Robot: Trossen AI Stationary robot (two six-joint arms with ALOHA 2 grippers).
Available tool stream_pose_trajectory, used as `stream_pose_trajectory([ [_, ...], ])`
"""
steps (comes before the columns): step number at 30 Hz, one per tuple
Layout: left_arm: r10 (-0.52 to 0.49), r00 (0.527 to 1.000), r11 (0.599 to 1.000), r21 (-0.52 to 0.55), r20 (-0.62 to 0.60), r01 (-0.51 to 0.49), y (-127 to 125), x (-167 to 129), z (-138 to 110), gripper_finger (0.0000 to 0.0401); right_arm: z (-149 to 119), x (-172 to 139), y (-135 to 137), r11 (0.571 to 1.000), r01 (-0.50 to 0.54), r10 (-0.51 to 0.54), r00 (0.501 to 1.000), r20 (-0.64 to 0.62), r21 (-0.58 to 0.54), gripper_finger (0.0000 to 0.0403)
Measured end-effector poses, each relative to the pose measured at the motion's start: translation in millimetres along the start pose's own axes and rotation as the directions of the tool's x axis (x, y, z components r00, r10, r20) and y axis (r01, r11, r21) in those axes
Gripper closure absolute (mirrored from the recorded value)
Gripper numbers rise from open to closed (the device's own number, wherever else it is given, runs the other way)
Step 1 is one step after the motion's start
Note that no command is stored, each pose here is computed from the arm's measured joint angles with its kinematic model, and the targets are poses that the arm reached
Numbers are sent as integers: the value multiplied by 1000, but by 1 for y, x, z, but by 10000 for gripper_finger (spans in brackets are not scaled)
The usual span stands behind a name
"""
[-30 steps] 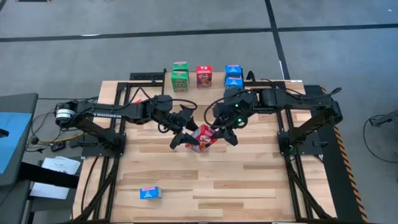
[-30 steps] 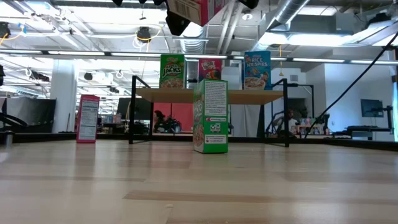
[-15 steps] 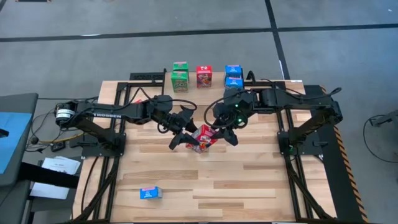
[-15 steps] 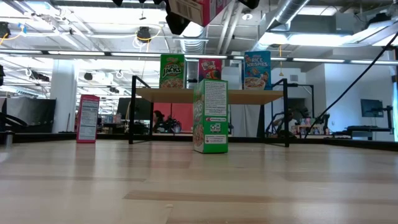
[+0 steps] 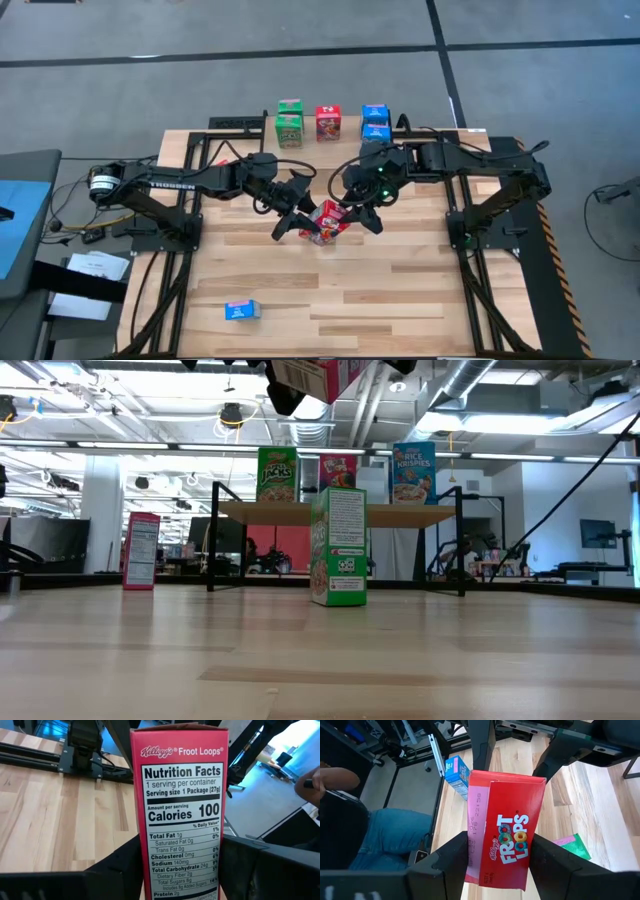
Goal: Stack cereal on shelf
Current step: Put the bottom red cereal box on the shelf aligned with the other red cereal box
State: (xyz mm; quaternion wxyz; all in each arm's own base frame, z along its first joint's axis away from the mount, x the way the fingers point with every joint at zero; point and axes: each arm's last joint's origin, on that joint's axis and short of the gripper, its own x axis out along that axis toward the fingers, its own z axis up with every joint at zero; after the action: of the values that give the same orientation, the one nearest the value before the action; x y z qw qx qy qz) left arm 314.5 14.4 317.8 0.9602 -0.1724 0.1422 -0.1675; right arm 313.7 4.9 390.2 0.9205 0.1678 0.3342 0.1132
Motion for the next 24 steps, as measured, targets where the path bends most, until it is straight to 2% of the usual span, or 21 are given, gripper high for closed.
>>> stream_pose_trajectory([
  [7, -1, 1000, 1000, -5, -2, 1, 0, 0, 0, 221, 0, 0, 0, 999, 43, -43, 999, 12, -5, 170],
  [17, 1, 1000, 1000, -25, -2, -1, 0, 0, 0, 221, 1, 0, -1, 999, 43, -43, 999, 14, -5, 159],
  [24, 1, 1000, 1000, -27, -6, -1, 0, 0, -1, 220, 1, 0, -1, 999, 50, -50, 999, 14, -4, 119],
])
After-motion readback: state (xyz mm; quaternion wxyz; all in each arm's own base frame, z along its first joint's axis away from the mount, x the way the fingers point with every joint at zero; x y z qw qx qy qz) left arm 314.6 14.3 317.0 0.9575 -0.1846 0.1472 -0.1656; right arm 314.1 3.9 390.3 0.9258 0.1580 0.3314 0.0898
